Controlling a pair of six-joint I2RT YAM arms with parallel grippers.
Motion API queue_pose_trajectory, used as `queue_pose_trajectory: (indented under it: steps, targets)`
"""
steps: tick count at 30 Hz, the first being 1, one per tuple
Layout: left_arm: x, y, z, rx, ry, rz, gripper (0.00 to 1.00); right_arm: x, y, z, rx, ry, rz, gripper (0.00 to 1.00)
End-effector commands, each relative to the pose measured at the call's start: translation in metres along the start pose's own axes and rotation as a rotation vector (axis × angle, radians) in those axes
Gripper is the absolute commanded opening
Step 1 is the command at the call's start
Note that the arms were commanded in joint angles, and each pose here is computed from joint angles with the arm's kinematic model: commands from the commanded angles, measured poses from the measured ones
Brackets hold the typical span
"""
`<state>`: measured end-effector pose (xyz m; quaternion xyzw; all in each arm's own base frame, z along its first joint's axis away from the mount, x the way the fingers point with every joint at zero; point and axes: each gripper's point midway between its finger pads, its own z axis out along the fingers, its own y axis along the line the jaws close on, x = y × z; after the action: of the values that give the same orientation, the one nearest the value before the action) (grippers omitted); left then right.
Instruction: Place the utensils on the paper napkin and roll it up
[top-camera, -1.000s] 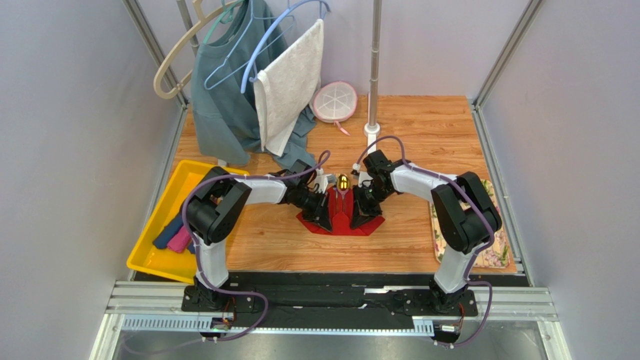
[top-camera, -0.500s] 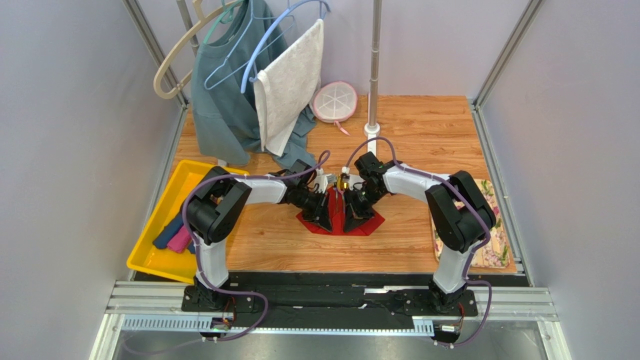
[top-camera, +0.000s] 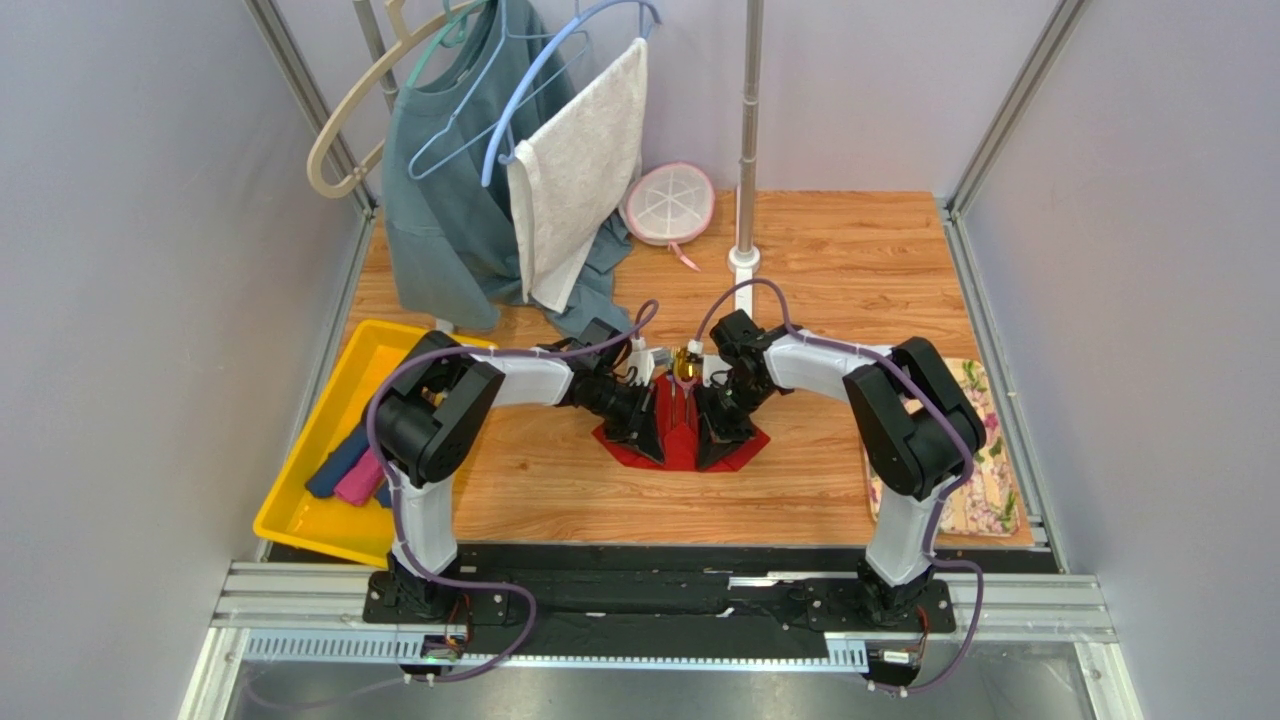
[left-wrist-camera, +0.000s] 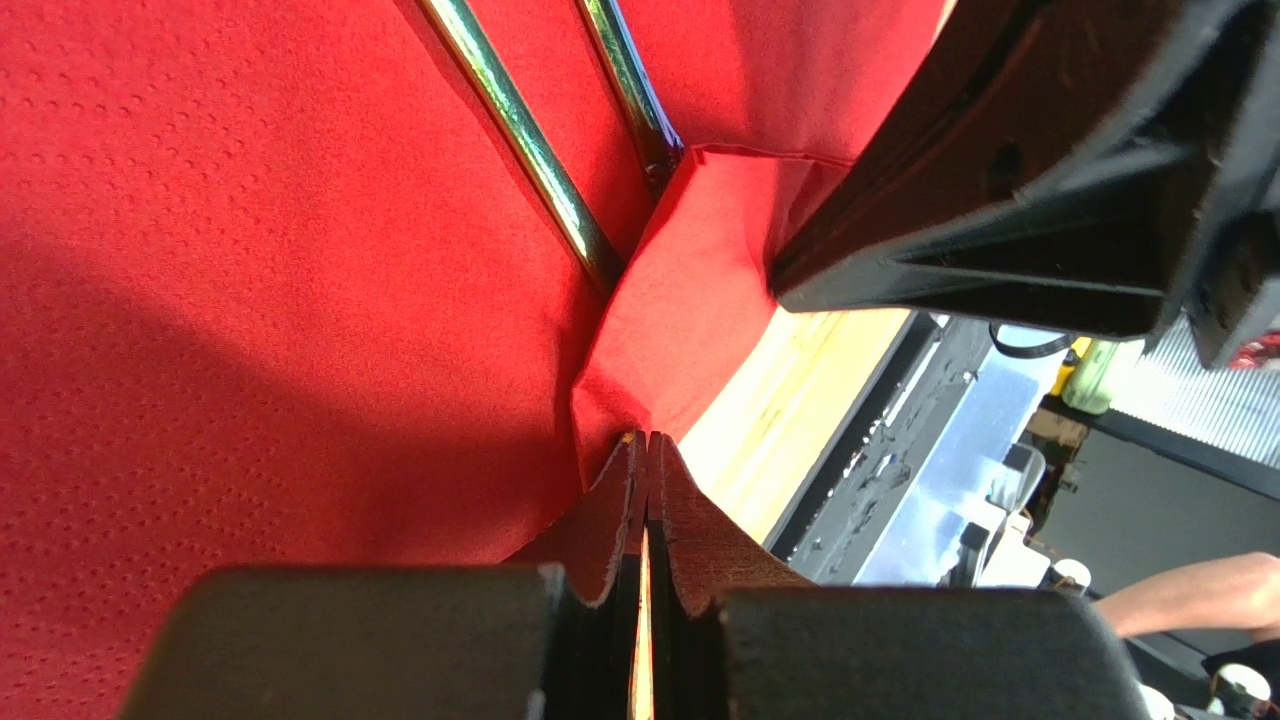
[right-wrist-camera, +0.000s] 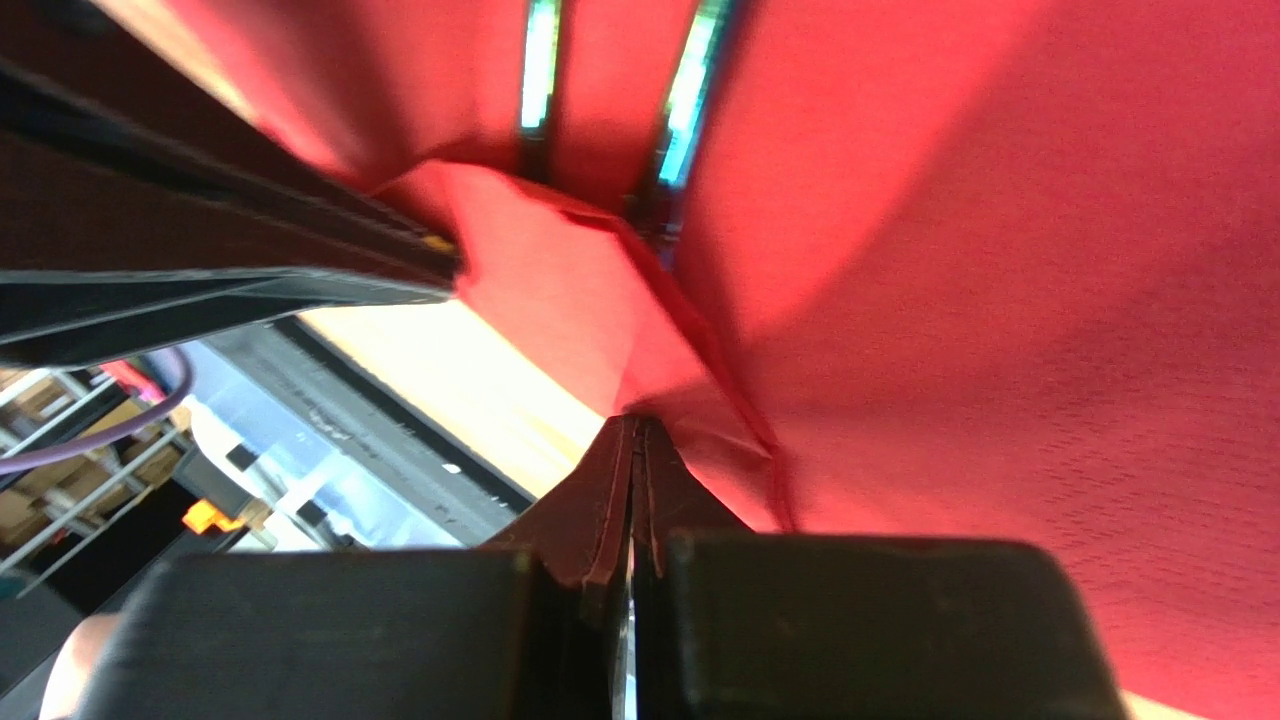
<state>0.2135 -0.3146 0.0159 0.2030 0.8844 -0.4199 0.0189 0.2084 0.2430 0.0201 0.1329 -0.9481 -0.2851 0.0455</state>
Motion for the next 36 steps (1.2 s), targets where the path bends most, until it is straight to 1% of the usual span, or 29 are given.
queue_pose_trajectory:
  steps: [1,6,16,24,36]
  targets:
    - [-0.003,0.019,0.002,-0.067,-0.008,-0.016,0.02,-0.004,-0.017,-0.002,0.076,-0.046,-0.044,0.0]
    - [-0.003,0.019,0.002,-0.07,-0.009,-0.016,0.02,-0.005,-0.028,-0.003,0.13,-0.07,-0.073,0.0]
    - [-0.002,0.024,0.001,-0.081,-0.01,-0.027,0.01,0.005,-0.042,-0.011,0.155,-0.072,-0.076,0.0]
    - [-0.002,0.023,0.0,-0.081,-0.012,-0.026,0.01,0.011,-0.063,-0.021,0.169,-0.072,-0.016,0.0]
    - [-0.002,0.023,0.0,-0.084,-0.012,-0.026,0.02,0.012,-0.059,-0.031,0.175,-0.094,-0.026,0.0]
